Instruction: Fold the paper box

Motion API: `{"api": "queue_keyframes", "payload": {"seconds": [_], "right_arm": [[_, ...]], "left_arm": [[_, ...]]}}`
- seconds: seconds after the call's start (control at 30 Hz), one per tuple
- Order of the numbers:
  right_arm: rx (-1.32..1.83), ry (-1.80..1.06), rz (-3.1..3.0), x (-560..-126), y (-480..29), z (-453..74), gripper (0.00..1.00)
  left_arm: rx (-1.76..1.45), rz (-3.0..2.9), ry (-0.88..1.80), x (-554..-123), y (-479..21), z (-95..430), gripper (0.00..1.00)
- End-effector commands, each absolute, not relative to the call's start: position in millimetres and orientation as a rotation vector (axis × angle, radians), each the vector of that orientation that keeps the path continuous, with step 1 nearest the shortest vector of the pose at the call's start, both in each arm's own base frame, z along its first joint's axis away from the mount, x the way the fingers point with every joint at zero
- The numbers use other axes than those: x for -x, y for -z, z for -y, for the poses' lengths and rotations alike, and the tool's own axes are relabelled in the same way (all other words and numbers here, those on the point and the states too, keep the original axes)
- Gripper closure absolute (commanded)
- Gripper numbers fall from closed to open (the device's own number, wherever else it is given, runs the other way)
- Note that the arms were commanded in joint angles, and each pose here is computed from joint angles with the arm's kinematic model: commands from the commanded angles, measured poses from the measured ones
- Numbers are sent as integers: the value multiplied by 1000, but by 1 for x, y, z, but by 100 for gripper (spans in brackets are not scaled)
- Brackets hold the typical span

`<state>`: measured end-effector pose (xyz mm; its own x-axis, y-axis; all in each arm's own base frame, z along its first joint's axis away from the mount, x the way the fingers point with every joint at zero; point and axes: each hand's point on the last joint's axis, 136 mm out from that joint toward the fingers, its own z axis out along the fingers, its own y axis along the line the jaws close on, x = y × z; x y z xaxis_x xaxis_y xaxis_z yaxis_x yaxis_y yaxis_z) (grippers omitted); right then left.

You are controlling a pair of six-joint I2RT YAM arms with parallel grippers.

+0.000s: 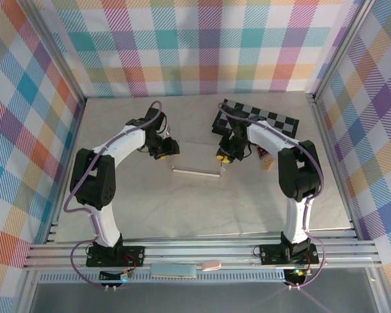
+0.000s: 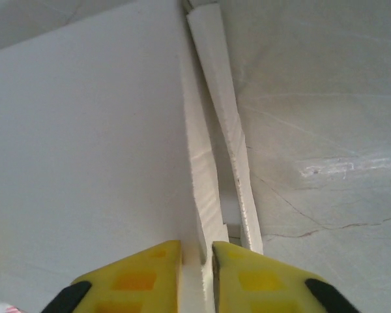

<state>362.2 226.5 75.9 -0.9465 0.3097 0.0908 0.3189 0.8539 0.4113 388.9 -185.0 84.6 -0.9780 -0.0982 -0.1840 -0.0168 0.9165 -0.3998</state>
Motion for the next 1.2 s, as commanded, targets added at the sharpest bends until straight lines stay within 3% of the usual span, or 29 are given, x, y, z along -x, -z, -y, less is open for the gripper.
{"api": "queue_keyframes", "payload": {"seconds": [0.0, 0.33, 0.63, 1.17], "right_arm": [[468, 640, 2998, -358, -79, -216, 75], [441, 677, 2945, -352, -63, -218, 73], [314, 721, 2959, -351, -47, -219, 48], [131, 1238, 2888, -365, -55, -221, 33]], "left_arm": [[56, -2911, 642, -391, -72, 190, 53], [58, -2934, 637, -386, -56, 189, 56], [26, -2969, 602, -377, -42, 184, 55], [60, -2919, 695, -379, -35, 185, 80]]}}
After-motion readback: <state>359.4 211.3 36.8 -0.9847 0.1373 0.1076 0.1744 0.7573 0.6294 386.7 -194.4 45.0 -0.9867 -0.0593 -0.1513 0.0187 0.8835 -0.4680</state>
